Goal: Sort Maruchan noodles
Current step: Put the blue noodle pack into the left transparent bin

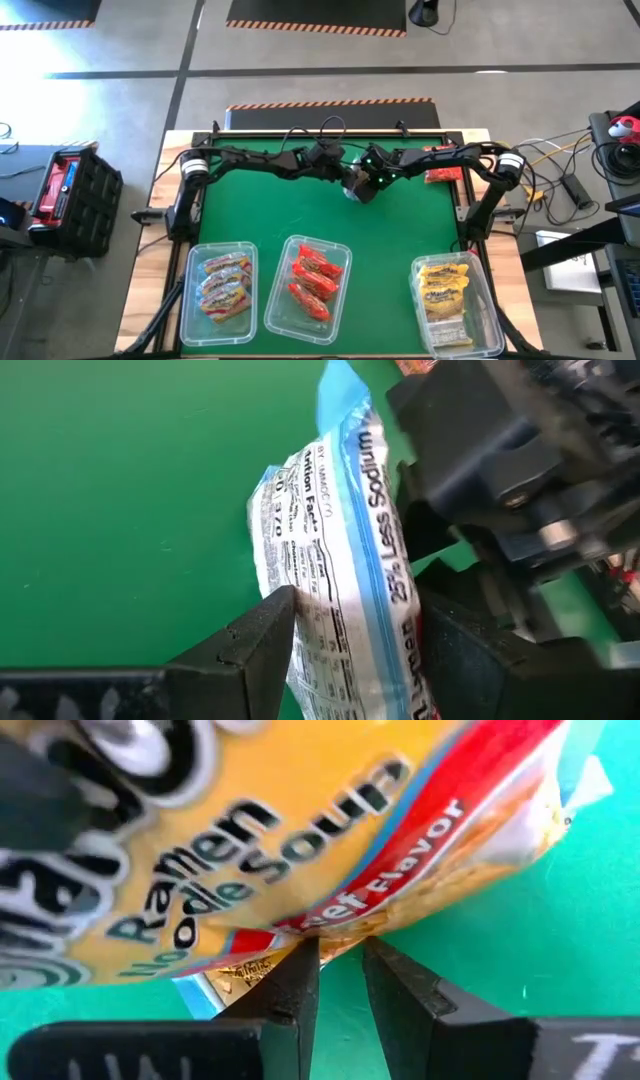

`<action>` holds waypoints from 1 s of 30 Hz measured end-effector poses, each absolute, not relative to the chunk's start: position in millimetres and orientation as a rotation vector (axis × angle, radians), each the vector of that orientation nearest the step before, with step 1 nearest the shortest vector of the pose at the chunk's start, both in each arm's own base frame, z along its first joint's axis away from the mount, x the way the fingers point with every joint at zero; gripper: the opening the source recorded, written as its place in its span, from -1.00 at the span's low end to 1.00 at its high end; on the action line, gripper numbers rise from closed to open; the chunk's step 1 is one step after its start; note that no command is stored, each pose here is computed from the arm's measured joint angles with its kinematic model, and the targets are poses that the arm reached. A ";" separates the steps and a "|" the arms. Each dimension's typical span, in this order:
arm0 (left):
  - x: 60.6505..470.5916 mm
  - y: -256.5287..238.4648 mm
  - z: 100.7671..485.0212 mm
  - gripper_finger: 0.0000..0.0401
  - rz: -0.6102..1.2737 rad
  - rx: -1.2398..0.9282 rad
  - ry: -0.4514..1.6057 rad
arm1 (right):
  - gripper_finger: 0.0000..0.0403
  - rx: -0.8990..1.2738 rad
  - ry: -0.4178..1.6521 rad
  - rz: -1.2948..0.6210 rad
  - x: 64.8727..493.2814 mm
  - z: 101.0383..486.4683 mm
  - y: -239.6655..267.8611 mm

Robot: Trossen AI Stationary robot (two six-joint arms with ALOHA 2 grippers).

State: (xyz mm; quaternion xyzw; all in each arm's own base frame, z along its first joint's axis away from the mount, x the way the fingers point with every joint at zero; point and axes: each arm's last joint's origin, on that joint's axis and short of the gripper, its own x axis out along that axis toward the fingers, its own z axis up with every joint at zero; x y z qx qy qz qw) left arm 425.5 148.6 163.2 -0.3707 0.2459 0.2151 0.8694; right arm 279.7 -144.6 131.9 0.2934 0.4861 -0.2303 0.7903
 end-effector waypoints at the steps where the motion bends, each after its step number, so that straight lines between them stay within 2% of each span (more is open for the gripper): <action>1: 425.2 148.6 162.4 -0.11 0.454 -0.773 0.519 | -0.62 0.630 1.046 -0.495 279.8 132.0 -144.6; 13: 424.3 147.9 157.8 -0.12 0.454 -0.776 0.542 | -0.63 0.606 1.044 -0.481 280.5 132.5 -145.0; 16: 424.5 147.9 158.0 -0.20 0.453 -0.777 0.540 | -0.62 0.594 1.047 -0.473 280.4 132.6 -144.9; 24: 423.3 147.9 156.7 -0.55 0.467 -0.807 0.554 | -0.55 0.531 1.072 -0.432 272.4 146.0 -141.4; 30: 422.8 148.3 156.4 -0.59 0.463 -0.820 0.562 | -0.47 0.490 1.090 -0.409 259.8 168.8 -134.8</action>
